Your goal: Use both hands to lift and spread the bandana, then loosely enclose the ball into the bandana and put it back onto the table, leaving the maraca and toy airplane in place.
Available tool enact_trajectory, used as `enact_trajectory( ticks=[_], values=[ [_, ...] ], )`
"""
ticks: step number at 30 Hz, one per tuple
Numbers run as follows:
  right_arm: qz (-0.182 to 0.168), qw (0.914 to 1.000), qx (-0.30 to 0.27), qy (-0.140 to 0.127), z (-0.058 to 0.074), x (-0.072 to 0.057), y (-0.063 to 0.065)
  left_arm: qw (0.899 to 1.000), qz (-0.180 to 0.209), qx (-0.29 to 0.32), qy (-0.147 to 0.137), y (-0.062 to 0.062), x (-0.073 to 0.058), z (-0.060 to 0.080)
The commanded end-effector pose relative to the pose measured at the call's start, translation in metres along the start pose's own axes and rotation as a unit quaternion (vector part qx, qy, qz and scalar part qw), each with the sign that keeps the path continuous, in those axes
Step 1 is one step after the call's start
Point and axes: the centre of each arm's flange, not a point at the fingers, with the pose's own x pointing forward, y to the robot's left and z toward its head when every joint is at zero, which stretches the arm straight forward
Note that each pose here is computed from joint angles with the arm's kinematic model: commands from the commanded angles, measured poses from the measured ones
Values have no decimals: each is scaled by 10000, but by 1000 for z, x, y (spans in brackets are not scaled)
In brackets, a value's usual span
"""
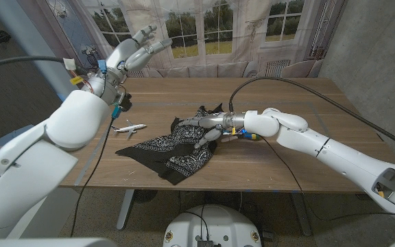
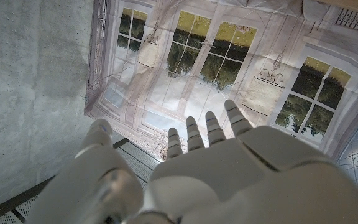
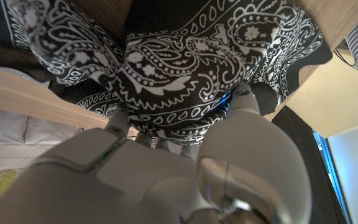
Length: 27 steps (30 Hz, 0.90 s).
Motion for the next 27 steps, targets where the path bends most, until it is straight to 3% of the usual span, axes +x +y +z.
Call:
enact_trajectory(
  ticks=[1, 17, 26, 27],
  values=[
    [83, 9951, -941, 281, 7, 17, 10, 10000, -3, -8, 24, 0, 1, -2],
    [32, 9837, -1533, 945, -3, 30, 27, 10000, -23, -30, -20, -1, 1, -5],
    [-444, 9942, -562, 807, -17, 29, 23, 10000, -22, -45, 14, -1, -1, -8],
    [-565, 9958, -83, 718, -23, 28, 23, 10000, -17, -39, 20, -1, -1, -8]
  ],
)
